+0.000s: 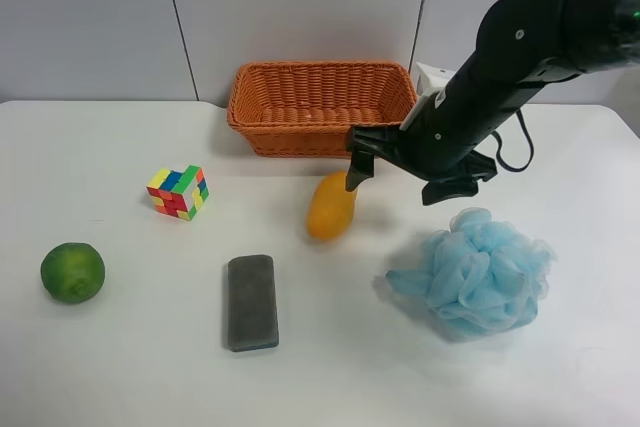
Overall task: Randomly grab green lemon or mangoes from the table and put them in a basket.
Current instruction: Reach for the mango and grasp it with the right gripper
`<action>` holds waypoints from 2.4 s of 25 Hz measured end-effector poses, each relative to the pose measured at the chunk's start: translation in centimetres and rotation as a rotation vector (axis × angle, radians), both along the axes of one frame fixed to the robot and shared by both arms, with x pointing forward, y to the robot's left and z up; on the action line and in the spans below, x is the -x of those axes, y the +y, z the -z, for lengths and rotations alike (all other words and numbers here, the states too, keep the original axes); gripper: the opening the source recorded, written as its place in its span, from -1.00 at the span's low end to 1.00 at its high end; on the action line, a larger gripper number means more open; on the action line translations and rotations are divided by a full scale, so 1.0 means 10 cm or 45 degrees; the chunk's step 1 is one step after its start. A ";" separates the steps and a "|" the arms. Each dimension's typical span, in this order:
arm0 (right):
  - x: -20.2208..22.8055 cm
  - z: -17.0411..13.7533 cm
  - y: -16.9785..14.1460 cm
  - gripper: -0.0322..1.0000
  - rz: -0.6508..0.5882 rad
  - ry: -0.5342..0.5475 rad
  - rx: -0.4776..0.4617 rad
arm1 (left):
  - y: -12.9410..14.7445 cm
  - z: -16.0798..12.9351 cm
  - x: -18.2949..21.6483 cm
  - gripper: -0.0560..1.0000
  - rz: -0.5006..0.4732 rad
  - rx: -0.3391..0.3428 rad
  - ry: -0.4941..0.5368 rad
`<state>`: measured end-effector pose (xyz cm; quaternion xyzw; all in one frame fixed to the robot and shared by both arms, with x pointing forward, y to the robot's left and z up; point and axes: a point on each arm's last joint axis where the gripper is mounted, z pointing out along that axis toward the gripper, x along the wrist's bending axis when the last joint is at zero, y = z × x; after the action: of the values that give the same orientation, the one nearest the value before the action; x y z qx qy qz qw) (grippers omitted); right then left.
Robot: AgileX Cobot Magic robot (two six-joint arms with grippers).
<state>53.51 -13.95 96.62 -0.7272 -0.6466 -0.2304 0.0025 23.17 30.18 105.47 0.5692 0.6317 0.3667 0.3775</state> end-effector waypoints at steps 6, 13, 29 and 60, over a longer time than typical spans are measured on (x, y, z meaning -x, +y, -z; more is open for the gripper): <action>-0.11 0.17 0.09 0.89 0.080 -0.042 -0.075 | 0.00 0.00 0.00 0.82 0.000 0.000 0.000; -0.28 0.32 0.30 0.89 0.083 -0.004 -0.101 | 0.00 0.00 0.00 0.82 0.000 0.000 0.000; -0.41 0.52 0.39 0.89 0.069 0.116 0.000 | 0.00 0.00 0.00 0.82 0.000 0.000 0.000; -0.45 0.72 0.39 0.83 0.089 0.114 0.060 | 0.00 0.00 0.00 0.82 0.000 0.000 -0.001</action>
<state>57.98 -10.06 89.45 -0.7588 -0.6253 -0.1823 0.0061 23.17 30.18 105.47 0.5691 0.6315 0.3669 0.3777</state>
